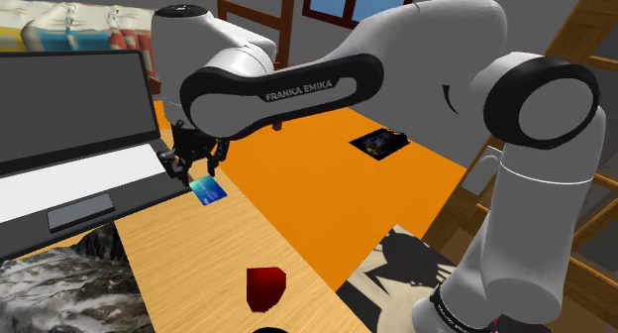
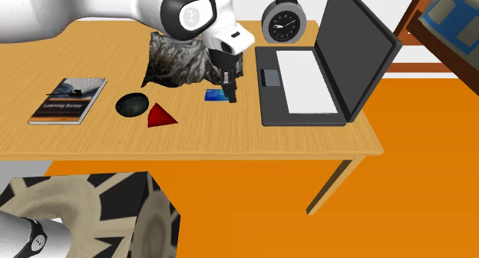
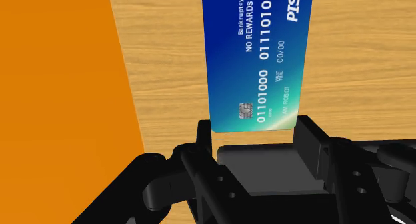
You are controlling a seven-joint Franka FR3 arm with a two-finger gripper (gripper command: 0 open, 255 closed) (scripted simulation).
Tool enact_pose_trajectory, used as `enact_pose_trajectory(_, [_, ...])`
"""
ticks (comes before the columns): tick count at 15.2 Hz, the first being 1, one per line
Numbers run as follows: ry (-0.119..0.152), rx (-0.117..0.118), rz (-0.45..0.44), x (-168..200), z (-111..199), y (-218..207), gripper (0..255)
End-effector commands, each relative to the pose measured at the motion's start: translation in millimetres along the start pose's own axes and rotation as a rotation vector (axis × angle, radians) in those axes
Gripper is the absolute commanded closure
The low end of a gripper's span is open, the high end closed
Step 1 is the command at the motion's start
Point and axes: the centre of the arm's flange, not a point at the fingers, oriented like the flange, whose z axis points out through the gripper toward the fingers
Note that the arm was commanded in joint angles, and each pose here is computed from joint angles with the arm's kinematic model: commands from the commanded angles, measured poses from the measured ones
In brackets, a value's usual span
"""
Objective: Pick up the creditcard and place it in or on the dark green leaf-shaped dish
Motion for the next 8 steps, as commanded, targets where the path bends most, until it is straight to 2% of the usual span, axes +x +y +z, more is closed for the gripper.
enact_pose_trajectory(1, [0.0, -0.001, 0.001, -25.7, -4.4, -5.2, 255])
enact_pose_trajectory(8, [0.0, -0.001, 0.001, -115.2, -20.9, -21.4, 255])
